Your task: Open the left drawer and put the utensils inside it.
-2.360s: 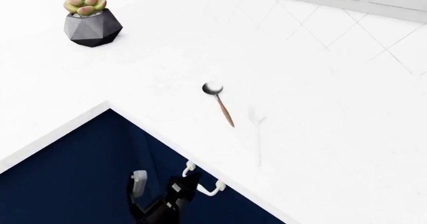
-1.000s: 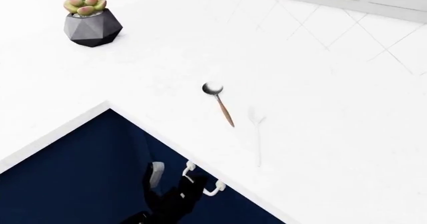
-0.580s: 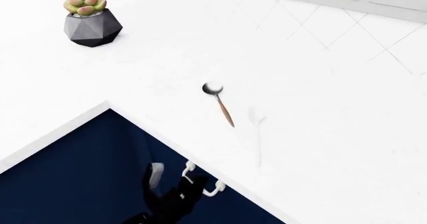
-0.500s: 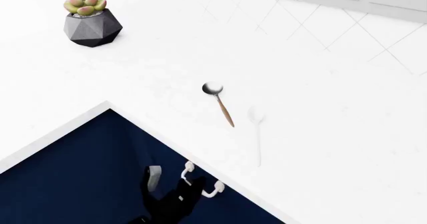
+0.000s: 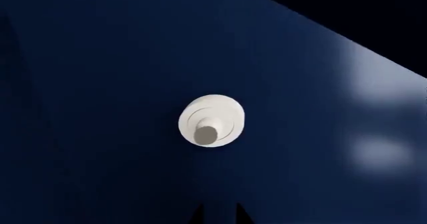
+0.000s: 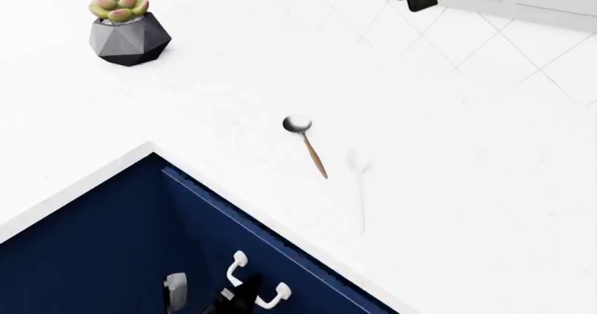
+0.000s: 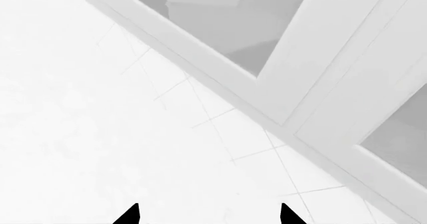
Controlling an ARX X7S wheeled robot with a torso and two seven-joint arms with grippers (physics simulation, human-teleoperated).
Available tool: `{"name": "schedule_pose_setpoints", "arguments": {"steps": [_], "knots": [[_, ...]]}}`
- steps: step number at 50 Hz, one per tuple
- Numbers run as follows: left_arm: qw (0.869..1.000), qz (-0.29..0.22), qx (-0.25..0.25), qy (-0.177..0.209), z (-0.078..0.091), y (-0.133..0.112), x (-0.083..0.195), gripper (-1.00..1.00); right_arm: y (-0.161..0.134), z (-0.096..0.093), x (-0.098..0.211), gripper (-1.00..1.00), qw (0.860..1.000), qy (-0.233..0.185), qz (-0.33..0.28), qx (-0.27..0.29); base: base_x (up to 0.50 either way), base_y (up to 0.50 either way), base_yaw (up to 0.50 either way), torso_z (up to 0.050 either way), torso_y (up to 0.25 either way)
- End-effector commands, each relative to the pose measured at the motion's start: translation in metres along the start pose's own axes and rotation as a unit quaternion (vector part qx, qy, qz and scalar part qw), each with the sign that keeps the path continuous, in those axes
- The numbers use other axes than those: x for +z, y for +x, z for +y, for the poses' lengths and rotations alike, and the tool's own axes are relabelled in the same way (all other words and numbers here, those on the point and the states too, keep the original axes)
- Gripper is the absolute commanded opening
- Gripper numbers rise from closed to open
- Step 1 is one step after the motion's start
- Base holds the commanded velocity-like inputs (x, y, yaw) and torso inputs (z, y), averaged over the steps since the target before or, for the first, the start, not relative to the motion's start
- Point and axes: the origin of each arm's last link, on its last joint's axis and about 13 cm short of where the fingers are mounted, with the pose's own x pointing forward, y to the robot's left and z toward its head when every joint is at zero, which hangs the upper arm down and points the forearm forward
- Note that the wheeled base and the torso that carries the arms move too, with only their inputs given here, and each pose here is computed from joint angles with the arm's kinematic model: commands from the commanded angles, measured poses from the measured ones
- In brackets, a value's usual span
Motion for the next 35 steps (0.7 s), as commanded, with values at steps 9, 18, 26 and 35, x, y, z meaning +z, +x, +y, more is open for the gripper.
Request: {"name": "schedule_pose_setpoints", "arguments": {"steps": [9,18,26,35], "knots": [[0.995,0.016,0.088,0.041,0.019,-0.084,-0.036,-1.00,0.003,0.000,-0.004,1.00,1.000,0.000,0.004,-0.003,0.00,0.00,0.00,0.000,0.000],[0.994,0.014,0.100,0.046,0.034,-0.130,-0.051,-1.00,0.004,0.002,-0.007,1.00,1.000,-0.006,0.006,-0.004,0.00,0.00,0.00,0.000,0.000],[0.993,-0.013,0.110,0.043,0.042,-0.174,-0.063,-1.00,0.002,-0.001,-0.005,1.00,1.000,-0.003,0.004,-0.006,0.00,0.00,0.00,0.000,0.000],[0.993,-0.028,0.115,0.020,0.061,-0.207,-0.082,-1.00,0.001,-0.001,-0.004,1.00,1.000,-0.004,0.002,-0.006,0.00,0.00,0.00,0.000,0.000]]}}
